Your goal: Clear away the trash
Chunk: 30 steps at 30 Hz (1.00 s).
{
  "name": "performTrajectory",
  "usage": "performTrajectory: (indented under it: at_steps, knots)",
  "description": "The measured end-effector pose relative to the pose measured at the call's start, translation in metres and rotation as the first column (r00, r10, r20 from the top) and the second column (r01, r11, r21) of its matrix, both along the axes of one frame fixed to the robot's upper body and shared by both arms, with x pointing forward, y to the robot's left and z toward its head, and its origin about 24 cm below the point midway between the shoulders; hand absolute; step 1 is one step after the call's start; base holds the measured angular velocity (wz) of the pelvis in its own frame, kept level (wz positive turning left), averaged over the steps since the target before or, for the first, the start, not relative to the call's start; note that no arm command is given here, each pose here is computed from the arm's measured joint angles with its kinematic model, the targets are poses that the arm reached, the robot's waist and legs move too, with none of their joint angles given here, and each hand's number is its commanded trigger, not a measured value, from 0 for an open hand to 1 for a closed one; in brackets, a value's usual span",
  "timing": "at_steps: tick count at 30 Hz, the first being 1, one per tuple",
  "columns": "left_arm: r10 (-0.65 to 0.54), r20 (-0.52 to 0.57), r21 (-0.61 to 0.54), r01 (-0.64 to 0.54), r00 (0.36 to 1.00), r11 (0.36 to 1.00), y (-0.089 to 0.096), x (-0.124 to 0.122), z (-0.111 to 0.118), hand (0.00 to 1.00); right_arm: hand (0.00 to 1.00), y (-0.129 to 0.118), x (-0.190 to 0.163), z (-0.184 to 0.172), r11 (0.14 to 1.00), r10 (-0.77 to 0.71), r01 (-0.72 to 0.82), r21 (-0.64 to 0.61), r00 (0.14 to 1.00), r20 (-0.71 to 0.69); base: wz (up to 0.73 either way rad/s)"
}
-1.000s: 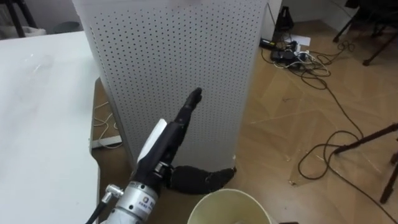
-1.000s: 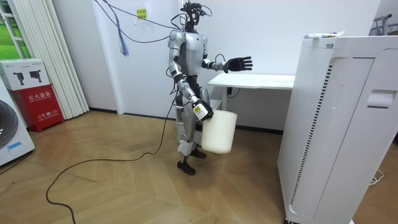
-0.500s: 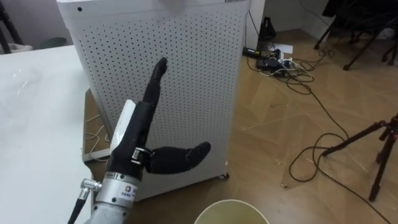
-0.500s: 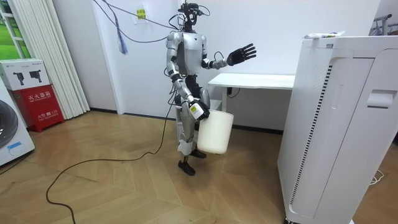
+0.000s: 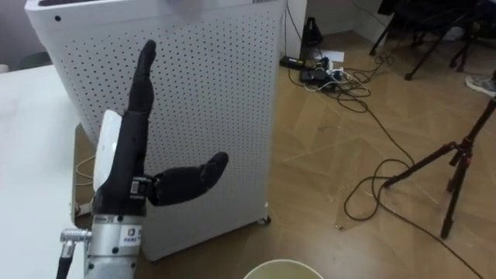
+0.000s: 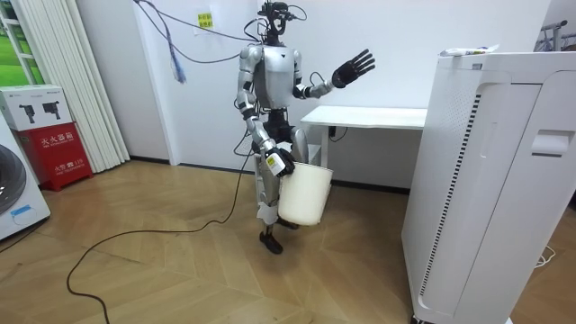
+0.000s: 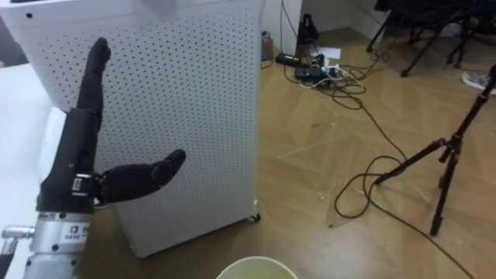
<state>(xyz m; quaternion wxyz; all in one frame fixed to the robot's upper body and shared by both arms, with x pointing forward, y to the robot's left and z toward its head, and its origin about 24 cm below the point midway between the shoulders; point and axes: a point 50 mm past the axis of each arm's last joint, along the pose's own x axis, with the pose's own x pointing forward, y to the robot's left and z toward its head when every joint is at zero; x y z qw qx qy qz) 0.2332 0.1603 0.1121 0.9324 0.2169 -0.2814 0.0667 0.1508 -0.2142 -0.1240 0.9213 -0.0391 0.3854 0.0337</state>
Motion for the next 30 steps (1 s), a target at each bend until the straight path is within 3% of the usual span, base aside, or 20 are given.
performTrajectory:
  at_steps: [8,18,23,30]
  knots:
    - [0.065,0.085,0.028,-0.068,0.994,0.997,0.007,-0.007,0.004,0.00,1.00,-0.013,-0.009,-0.003,0.999,-0.046,0.045,-0.028,0.998,-0.032,-0.09]
    - [0.074,0.180,0.074,-0.088,0.981,0.993,0.009,-0.006,0.015,0.00,1.00,-0.005,-0.011,-0.006,1.000,-0.005,0.003,-0.024,0.999,-0.050,-0.01]
    - [0.108,0.297,0.079,-0.137,0.949,0.987,0.010,-0.003,0.030,0.00,1.00,-0.001,-0.009,-0.005,0.999,0.022,-0.023,-0.022,0.999,-0.039,0.06]
    - [0.114,0.323,0.103,-0.155,0.939,0.982,0.010,-0.004,0.034,0.00,1.00,0.004,-0.009,-0.004,0.997,0.072,-0.072,0.001,0.997,-0.038,0.09]
